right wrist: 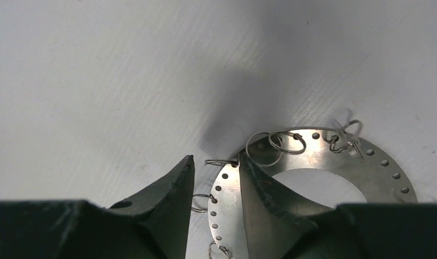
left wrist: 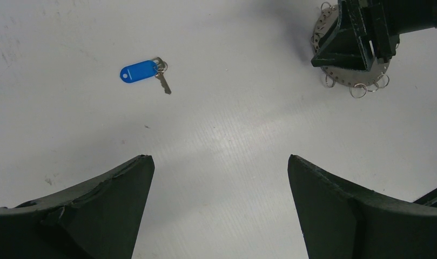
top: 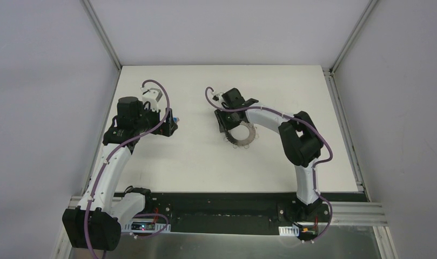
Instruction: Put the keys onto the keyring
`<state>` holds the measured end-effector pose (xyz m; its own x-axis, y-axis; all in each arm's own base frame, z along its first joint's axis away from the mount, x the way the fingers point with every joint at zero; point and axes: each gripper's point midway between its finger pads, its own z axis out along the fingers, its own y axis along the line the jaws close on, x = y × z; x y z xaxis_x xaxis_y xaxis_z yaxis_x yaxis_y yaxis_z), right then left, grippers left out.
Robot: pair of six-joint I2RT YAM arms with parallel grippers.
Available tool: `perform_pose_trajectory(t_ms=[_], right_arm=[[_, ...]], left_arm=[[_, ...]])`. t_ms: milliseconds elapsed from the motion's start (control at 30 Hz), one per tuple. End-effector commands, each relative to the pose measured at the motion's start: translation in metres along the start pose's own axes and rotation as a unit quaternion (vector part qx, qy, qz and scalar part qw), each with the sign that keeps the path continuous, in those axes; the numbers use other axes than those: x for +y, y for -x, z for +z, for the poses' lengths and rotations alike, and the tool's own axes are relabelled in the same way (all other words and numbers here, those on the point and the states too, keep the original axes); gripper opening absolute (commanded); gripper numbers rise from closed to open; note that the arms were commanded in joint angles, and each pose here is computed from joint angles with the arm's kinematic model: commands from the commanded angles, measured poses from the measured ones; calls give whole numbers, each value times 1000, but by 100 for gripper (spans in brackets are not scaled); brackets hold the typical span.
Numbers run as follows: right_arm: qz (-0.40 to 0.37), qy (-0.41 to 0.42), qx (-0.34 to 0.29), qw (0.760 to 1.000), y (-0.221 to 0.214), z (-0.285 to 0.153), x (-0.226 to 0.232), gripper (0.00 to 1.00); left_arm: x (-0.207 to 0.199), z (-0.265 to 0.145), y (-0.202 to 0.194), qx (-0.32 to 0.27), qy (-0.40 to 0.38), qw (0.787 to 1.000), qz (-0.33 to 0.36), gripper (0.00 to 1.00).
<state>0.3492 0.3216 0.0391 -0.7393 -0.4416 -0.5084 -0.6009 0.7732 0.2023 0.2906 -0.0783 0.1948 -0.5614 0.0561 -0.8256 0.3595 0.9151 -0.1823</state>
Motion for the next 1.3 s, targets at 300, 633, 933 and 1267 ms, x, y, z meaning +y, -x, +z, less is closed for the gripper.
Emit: perform_pose_trajectory(t_ms=[300, 633, 933, 1267], right_arm=[[-56, -20, 3, 998, 4, 0, -4, 39], [-83, -16, -7, 996, 9, -13, -2, 30], [-116, -23, -2, 993, -10, -54, 7, 50], [-114, -52, 49, 991, -72, -77, -8, 47]], left_arm=[[-5, -3, 9, -23, -12, 999, 21, 100], [-6, -3, 9, -24, -14, 999, 21, 100], [-6, -5, 10, -26, -13, 999, 24, 100], [-7, -2, 9, -25, -19, 999, 22, 100]])
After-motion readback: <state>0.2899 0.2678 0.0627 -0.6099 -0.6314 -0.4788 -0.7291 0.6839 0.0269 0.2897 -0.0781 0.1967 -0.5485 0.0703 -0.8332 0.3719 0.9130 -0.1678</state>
